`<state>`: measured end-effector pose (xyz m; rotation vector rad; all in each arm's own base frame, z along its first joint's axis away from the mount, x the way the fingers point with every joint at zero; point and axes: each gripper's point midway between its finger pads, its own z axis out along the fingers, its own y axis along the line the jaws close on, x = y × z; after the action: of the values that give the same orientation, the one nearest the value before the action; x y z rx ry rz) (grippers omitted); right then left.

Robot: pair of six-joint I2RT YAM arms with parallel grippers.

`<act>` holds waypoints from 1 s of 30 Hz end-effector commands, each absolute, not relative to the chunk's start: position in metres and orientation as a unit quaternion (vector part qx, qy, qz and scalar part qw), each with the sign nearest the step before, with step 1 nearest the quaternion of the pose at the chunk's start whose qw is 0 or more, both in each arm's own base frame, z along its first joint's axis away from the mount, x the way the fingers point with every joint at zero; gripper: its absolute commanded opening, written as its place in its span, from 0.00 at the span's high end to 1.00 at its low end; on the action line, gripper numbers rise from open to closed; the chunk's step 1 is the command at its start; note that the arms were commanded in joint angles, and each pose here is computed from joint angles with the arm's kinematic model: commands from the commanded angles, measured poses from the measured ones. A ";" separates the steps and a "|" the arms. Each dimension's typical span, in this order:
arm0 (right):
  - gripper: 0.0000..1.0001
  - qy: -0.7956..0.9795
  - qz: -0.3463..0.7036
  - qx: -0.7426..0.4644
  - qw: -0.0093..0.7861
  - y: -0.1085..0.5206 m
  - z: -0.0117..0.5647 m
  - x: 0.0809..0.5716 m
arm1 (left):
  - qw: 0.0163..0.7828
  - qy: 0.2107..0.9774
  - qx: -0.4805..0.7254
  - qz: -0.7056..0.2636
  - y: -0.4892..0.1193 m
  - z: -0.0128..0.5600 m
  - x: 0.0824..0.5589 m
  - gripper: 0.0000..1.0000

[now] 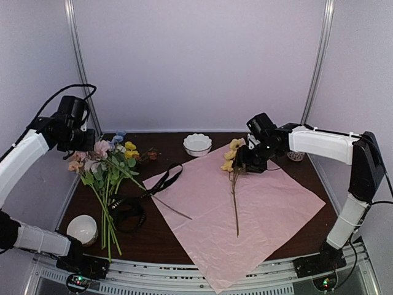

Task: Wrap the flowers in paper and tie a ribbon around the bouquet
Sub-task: Pass from the left arm to the right

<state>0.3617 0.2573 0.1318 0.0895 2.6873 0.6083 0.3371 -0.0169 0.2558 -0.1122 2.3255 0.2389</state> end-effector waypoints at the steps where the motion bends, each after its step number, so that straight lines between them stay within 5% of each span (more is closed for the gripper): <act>1: 0.42 0.932 0.277 -0.033 0.230 0.283 0.181 0.361 | 0.487 0.826 0.040 0.281 -0.001 0.369 0.309 1.00; 7: 0.41 0.849 0.369 -0.232 0.298 0.361 0.262 0.338 | 0.533 0.685 0.171 0.466 -0.044 0.471 0.290 1.00; 9: 0.37 0.779 0.433 -0.308 0.334 0.396 0.312 0.309 | 0.615 0.624 0.164 0.453 -0.078 0.509 0.277 1.00; 15: 0.29 0.638 0.553 -0.360 0.397 0.463 0.403 0.254 | 0.706 0.624 0.198 0.270 -0.142 0.540 0.273 1.00; 20: 0.26 0.641 0.549 -0.359 0.399 0.497 0.409 0.264 | 0.756 0.613 0.192 0.129 -0.172 0.566 0.255 1.00; 26: 0.04 0.625 0.518 -0.377 0.445 0.503 0.421 0.266 | 0.771 0.609 0.188 -0.015 -0.202 0.590 0.233 1.00; 30: 0.03 0.615 0.515 -0.377 0.463 0.495 0.432 0.263 | 0.775 0.597 0.190 -0.082 -0.210 0.603 0.222 1.00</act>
<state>0.2682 0.5026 0.4031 -0.9323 1.6087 1.3050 0.2320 -0.1899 0.5961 0.3980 1.3043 0.0293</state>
